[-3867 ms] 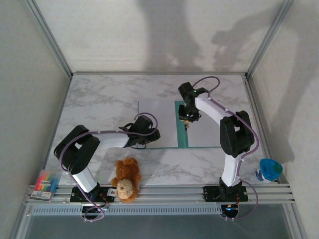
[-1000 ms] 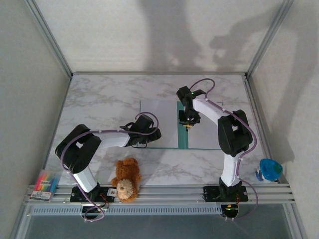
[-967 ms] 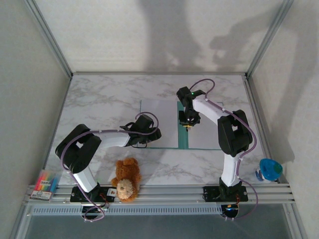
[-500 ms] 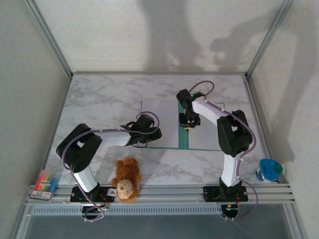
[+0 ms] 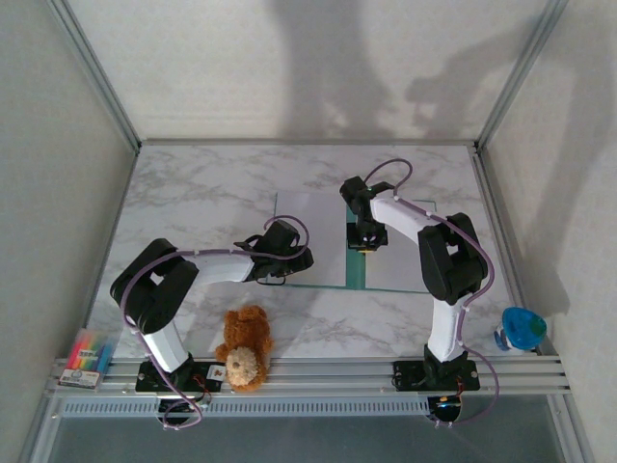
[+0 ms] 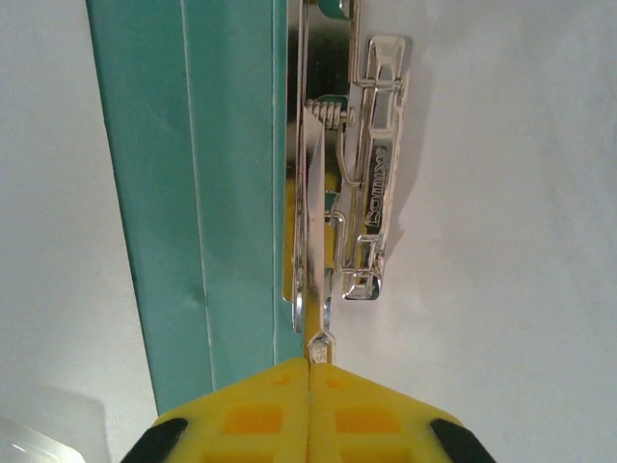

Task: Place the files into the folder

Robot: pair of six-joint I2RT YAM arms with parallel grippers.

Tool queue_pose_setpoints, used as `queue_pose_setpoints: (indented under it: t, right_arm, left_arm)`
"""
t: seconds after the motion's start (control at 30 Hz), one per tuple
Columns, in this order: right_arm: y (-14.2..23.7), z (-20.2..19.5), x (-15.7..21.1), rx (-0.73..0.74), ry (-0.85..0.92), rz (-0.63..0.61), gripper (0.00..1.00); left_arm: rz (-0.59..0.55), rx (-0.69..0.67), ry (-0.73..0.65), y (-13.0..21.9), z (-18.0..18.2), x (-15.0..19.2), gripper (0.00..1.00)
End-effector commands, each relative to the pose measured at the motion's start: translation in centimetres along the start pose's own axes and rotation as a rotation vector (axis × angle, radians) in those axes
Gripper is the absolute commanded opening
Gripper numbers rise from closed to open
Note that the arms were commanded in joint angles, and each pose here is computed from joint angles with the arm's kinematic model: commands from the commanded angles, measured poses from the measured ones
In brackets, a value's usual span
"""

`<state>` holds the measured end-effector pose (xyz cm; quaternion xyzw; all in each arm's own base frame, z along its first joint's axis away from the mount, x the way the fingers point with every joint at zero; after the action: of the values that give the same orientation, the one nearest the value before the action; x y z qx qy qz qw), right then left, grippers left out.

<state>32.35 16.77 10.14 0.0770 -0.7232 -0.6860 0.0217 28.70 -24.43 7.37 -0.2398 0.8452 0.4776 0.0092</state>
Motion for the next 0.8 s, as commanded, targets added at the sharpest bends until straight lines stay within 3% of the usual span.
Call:
queue_pose_setpoints:
  t: [0.0,0.77]
  right_arm:
    - [-1.7,-1.3,1.6,0.094,0.013,0.08,0.05]
    - [-4.2,-1.1,2.1,0.093,0.007,0.129,0.05]
  left_arm:
    - [0.091,-0.182,0.001,-1.3,4.1,2.3,0.55]
    - [0.102,-0.187,0.007,-1.4,4.7,2.6,0.55]
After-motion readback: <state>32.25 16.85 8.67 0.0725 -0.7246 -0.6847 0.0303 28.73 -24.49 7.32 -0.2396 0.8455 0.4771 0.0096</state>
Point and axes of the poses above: each hand's point on the last joint's axis, 136 mm out from that joint toward the fingers, its own y axis back along the fingers, its own z axis along the line the jaws close on, x = y × z, the point moved 6 cm from there along y, back along the fingers, and after that the axes turned 6 degrees about y, right-handed, at the moved point
